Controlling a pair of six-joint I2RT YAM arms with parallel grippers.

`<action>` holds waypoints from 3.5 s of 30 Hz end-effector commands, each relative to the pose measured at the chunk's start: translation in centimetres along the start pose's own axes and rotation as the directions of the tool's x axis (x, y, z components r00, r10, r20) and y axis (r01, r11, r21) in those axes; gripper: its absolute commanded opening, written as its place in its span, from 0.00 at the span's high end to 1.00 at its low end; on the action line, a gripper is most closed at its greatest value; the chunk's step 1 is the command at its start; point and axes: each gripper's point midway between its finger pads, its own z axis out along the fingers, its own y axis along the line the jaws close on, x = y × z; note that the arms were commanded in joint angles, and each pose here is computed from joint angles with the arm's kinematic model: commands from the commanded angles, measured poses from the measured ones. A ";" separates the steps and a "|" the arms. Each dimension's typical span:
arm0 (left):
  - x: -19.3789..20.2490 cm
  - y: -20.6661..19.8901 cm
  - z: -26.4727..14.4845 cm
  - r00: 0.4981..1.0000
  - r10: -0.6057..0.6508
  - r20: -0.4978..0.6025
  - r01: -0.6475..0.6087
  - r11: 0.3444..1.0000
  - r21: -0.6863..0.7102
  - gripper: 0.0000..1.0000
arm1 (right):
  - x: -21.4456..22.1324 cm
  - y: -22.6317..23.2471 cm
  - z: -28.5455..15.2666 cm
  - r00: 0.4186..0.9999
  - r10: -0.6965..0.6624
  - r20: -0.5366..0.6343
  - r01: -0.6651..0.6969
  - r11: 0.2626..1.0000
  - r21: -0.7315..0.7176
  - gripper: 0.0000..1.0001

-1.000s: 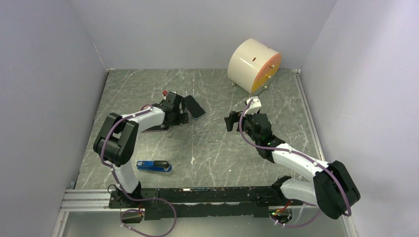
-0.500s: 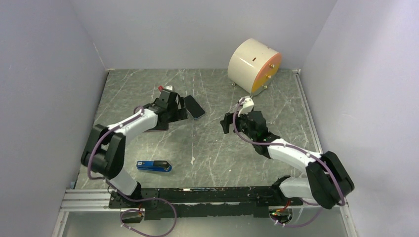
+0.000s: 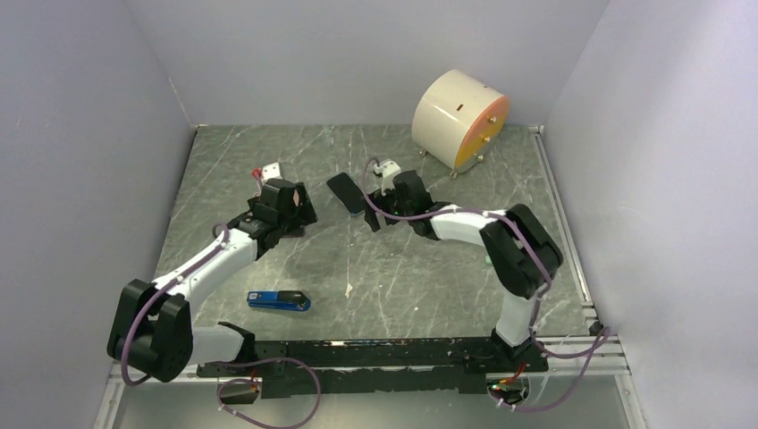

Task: Take the phone out of the phone case
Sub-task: Pick up the phone at the center of the board.

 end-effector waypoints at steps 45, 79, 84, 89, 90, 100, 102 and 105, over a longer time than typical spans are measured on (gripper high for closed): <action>-2.0 -0.3 -1.4 0.994 -0.051 0.101 0.047 0.998 0.042 0.06 | 13.5 5.6 -7.8 0.769 -0.087 -0.633 0.082 0.996 -0.037 0.37; -1.9 -2.3 -2.4 0.992 -0.095 0.077 0.082 0.983 0.165 0.06 | 10.2 7.2 -4.3 0.834 -0.154 -0.530 0.107 0.987 -0.118 0.48; -1.0 -4.6 -2.6 0.995 -0.103 0.002 0.099 0.957 0.271 0.06 | 6.9 7.9 -5.0 0.916 -0.145 -0.373 0.101 0.986 -0.136 0.57; 0.1 -6.9 -2.8 0.990 -0.115 -0.078 0.136 0.915 0.380 0.06 | 4.1 8.1 -5.5 0.968 -0.122 -0.221 0.096 0.987 -0.126 0.65; 0.3 -7.4 -3.0 0.989 -0.119 -0.093 0.147 0.901 0.408 0.06 | 3.7 8.0 -5.6 0.973 -0.118 -0.196 0.095 0.988 -0.123 0.65; 2.2 -11.4 -4.7 0.972 -0.080 -0.219 0.202 0.756 0.622 0.06 | -1.1 8.7 -8.1 0.997 -0.029 0.065 0.037 0.990 -0.137 0.69; 2.6 -12.1 -5.0 0.969 -0.072 -0.238 0.215 0.720 0.660 0.06 | -1.7 8.7 -8.6 0.995 -0.019 0.103 0.033 0.990 -0.139 0.69; 3.3 -12.9 -5.3 0.962 -0.060 -0.266 0.236 0.670 0.704 0.06 | -2.6 8.9 -9.3 0.989 -0.013 0.148 0.035 0.989 -0.146 0.69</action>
